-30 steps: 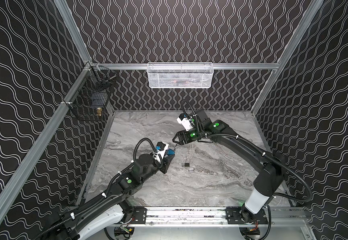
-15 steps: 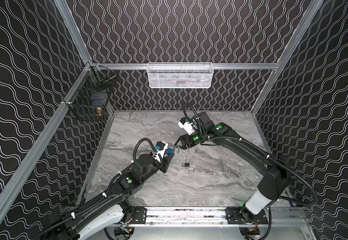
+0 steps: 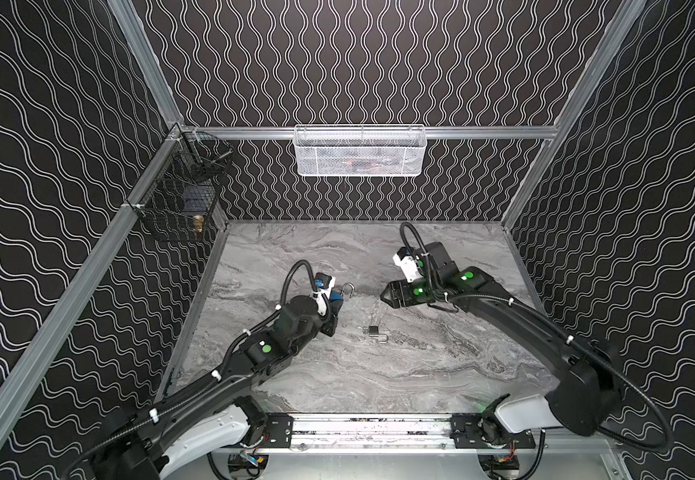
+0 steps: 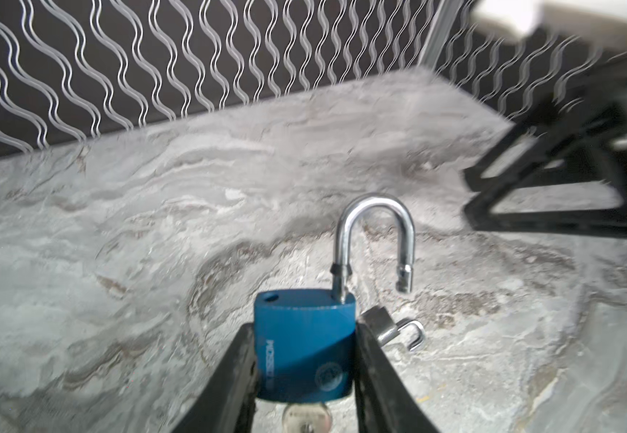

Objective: Unlock with the key
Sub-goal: 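Lower the opened teal padlock to the table and release it with the left gripper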

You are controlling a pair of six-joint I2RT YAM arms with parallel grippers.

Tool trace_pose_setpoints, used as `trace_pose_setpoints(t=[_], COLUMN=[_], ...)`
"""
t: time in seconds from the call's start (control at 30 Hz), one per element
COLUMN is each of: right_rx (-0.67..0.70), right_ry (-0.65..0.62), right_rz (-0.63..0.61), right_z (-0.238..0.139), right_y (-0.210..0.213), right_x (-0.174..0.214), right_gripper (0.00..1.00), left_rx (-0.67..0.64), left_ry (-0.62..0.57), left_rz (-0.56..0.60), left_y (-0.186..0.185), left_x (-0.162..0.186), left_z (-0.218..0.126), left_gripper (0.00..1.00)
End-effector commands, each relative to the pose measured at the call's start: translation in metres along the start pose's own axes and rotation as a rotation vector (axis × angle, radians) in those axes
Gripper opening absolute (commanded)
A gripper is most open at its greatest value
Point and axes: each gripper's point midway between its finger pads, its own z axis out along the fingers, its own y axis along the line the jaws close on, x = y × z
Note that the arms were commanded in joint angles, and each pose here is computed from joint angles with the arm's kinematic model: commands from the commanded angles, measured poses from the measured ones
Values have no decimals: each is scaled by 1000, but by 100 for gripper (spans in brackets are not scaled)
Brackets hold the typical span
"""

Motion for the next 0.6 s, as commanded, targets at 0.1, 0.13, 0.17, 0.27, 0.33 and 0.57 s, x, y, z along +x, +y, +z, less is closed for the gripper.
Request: trace_pose_setpoints(t=[0.1, 0.13, 0.17, 0.27, 0.33, 0.57], right_rx=[43, 47, 49, 57, 63, 82], right_ry=[-148, -159, -174, -190, -190, -217], right_rz=[176, 193, 209, 254, 278, 344], right_z=[-9, -10, -12, -14, -14, -17], right_y=[-35, -40, -44, -58, -65, -89], right_x=[5, 8, 11, 21, 27, 39], right_gripper=[78, 78, 79, 79, 79, 82], left_rx=[-151, -166, -181, -217, -223, -260], left_ry=[211, 239, 277, 367, 415, 557], left_rz=[-77, -92, -114, -168, -194, -243], left_y=[12, 11, 9, 3, -3, -17], left_x=[27, 30, 35, 49, 57, 92], left_z=[33, 39, 48, 73, 89, 138], left_gripper=[0, 0, 0, 0, 0, 0])
